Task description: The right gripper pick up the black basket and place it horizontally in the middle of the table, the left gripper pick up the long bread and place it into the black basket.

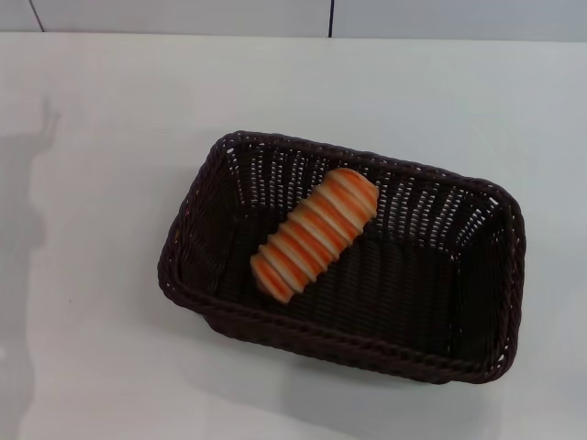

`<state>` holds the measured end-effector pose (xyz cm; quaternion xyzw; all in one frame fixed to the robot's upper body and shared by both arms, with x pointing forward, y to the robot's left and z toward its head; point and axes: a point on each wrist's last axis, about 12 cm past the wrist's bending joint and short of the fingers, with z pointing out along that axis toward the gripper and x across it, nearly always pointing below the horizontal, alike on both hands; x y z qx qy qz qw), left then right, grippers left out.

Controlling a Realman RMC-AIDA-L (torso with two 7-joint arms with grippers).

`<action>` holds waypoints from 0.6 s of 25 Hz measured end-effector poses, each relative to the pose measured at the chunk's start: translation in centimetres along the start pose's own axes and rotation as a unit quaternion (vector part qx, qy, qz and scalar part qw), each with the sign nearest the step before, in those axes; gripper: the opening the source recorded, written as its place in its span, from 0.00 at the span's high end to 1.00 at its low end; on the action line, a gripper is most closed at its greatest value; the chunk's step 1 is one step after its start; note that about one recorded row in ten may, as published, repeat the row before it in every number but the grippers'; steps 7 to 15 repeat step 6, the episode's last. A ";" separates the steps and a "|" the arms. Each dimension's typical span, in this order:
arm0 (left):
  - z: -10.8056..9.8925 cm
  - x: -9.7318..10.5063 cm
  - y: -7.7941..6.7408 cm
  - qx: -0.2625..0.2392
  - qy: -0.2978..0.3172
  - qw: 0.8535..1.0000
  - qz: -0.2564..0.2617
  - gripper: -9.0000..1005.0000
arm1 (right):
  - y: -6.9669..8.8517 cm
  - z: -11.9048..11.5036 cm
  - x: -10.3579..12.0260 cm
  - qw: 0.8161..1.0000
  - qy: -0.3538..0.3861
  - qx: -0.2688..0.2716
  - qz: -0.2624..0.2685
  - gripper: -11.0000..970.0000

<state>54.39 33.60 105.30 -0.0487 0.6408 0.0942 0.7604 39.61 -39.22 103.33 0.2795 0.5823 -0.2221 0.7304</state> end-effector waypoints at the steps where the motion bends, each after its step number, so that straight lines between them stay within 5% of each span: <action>1: -0.1 0.2 0.1 -0.001 0.006 1.000 0.004 0.15 | 0.0 0.0 0.0 1.000 0.000 0.000 0.000 0.15; 15: -0.7 0.9 0.6 -0.005 0.023 1.000 0.020 0.15 | 0.2 -0.1 0.2 1.000 0.003 -0.005 -0.002 0.15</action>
